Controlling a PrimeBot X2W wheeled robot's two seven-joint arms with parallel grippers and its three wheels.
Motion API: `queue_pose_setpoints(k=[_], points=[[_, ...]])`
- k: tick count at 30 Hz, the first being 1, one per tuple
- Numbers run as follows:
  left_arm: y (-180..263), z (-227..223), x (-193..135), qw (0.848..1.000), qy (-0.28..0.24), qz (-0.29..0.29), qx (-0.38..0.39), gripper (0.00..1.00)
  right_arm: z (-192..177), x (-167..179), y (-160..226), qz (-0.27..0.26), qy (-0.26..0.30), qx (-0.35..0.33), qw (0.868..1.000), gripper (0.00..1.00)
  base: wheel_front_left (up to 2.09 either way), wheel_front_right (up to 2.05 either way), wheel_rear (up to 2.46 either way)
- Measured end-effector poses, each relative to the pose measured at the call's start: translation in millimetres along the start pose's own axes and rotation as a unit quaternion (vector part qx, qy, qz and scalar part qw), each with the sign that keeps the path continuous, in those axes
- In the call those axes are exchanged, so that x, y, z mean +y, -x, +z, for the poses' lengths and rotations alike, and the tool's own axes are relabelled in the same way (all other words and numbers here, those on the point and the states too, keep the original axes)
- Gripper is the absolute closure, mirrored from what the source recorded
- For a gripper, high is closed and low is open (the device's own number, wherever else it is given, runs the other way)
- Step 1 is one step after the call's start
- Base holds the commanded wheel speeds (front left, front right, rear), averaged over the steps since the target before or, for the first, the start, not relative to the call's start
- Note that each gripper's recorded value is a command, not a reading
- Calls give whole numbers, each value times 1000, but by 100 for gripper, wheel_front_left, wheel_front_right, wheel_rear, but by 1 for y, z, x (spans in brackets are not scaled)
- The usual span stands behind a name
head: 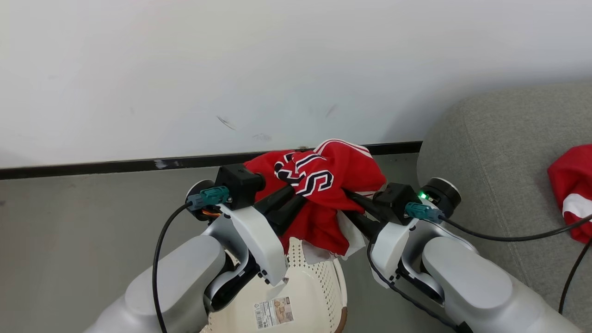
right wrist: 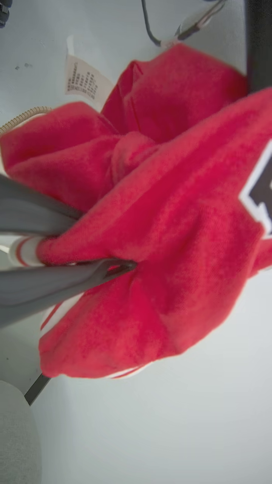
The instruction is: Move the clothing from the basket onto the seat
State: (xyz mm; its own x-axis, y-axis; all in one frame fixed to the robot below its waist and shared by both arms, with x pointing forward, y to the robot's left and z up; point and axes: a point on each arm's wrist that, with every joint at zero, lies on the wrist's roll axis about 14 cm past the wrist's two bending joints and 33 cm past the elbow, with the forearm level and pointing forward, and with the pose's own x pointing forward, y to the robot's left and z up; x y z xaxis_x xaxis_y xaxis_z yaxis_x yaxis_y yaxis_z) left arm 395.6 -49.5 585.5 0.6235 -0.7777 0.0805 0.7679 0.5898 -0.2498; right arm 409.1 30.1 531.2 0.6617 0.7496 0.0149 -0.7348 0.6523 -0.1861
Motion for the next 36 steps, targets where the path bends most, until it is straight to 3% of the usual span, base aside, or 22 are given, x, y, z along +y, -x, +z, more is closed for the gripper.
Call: queue_pose_setpoints(k=[13,14,15,16,17,27,36], points=[[3,-9,7,1000,8,16,10,100,8,-42,7,-71,-49,-21,996,100,0,0,0],[3,-9,6,1000,10,17,10,80,9,-47,8,-78,-53,-24,995,100,0,0,0],[3,-11,5,1000,13,16,11,30,13,-54,10,-88,-56,-31,994,100,0,0,0],[3,-12,5,1000,14,14,11,9,14,-58,11,-93,-57,-34,993,100,0,0,0],[3,-11,5,1000,14,13,11,0,15,-62,12,-99,-57,-36,993,100,0,0,0],[-3,-9,2,1000,16,3,6,0,27,-105,33,-158,-51,-58,984,100,0,0,0],[-10,-11,-7,1000,18,-17,6,0,48,-154,69,-230,-28,-88,969,100,0,0,0]])
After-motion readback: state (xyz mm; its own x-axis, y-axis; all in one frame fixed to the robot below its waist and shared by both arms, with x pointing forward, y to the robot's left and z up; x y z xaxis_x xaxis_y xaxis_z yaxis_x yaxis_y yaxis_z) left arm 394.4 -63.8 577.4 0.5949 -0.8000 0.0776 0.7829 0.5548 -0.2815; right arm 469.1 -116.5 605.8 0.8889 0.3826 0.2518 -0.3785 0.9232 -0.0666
